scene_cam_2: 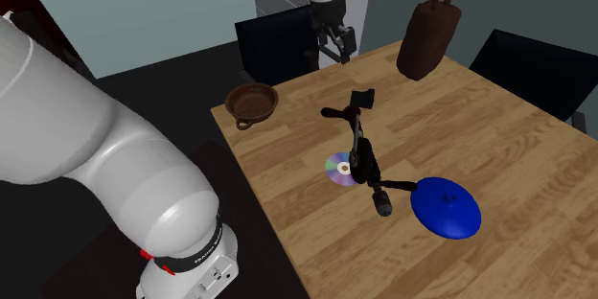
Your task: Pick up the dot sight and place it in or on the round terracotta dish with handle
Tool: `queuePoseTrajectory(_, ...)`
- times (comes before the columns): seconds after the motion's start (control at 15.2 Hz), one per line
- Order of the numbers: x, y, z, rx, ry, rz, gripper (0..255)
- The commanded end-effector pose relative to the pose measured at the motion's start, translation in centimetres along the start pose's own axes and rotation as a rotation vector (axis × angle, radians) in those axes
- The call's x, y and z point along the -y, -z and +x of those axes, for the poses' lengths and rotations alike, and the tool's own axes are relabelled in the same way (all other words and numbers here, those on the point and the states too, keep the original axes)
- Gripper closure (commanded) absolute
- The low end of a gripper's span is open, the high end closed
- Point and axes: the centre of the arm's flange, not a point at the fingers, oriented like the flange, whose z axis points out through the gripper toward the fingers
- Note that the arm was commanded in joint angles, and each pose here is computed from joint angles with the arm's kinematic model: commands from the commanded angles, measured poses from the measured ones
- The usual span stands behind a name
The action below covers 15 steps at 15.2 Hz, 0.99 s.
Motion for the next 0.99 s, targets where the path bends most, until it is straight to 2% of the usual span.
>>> queuePoseTrajectory(0.0,0.1,-2.7,0.9,-0.006,-0.028,-0.008,0)
queuePoseTrajectory(0.92,0.8,-19.8,7.7,-0.040,-0.214,-0.075,0)
